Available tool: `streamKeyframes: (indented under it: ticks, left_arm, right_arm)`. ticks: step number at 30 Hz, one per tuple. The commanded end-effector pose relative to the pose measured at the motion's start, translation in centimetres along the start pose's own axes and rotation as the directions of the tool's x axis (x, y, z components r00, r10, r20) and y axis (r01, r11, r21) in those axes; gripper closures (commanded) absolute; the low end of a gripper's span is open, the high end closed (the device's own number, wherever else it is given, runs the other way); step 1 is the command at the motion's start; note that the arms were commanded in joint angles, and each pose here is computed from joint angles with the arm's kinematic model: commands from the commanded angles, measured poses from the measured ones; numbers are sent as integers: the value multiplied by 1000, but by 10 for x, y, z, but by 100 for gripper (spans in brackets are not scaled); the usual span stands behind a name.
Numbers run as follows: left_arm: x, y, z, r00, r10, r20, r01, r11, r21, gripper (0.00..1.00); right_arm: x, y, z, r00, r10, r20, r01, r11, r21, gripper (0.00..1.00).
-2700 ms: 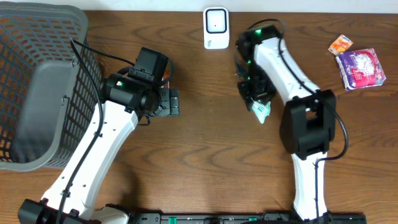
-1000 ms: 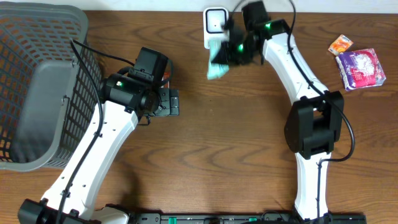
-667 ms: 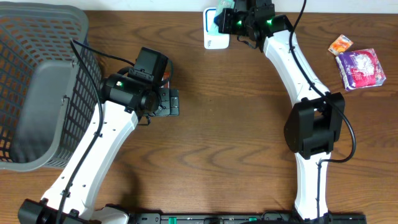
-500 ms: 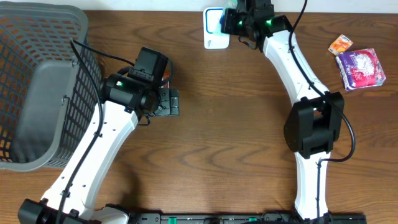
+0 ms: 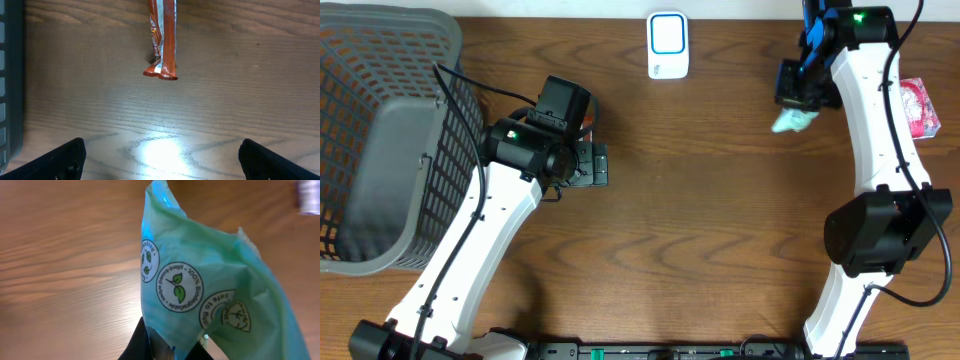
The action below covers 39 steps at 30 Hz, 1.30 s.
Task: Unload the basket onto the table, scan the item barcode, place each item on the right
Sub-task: 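Carry the green bag right and drop it near the purple package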
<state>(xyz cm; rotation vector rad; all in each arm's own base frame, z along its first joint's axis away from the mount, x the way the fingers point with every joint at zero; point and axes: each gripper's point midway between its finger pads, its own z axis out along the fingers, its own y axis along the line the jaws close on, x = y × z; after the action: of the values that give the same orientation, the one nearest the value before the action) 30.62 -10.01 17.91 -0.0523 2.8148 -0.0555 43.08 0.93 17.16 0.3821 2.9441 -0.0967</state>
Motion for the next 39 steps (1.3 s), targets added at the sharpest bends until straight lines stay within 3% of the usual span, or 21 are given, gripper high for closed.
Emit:
streamKeyframes:
  ticks: [1,11,12,13,15,19,25,28,39]
  left_arm:
    - [-1,1,0,1000,1,-4,-1,1000,-1,2]
    - [-1,1,0,1000,1,-4,-1,1000,-1,2]
    - [-1,1,0,1000,1,-4,-1,1000,-1,2]
    - [-1,1,0,1000,1,-4,-1,1000,-1,2]
    - [-1,1,0,1000,1,-4,-1,1000,-1,2]
    - [-1,1,0,1000,1,-4,-1,1000,-1,2]
    - [-1,1,0,1000,1,-4,-1,1000,-1,2]
    - [-1,1,0,1000,1,-4,-1,1000,-1,2]
    - [-1,1,0,1000,1,-4,-1,1000,-1,2]
  right_arm:
    - [-1,-55,25,999,44,-25,-38,977,208,99]
    - [-26,-163,36,943,326,70,-334,917,217,95]
    - [-28,-169,37,935,347,74,-354,914,198,88]
    - [-28,-173,37,929,361,74,-369,911,183,73]
    - [-26,-179,39,917,395,54,-398,906,141,19]
    - [-12,-185,34,903,429,6,-427,896,120,1]
    - [23,-133,-9,918,368,-151,-385,916,-113,1]
    - [39,-126,-15,914,353,-201,-378,920,-103,1]
    - [37,-129,-14,910,368,-193,-390,916,-90,1]
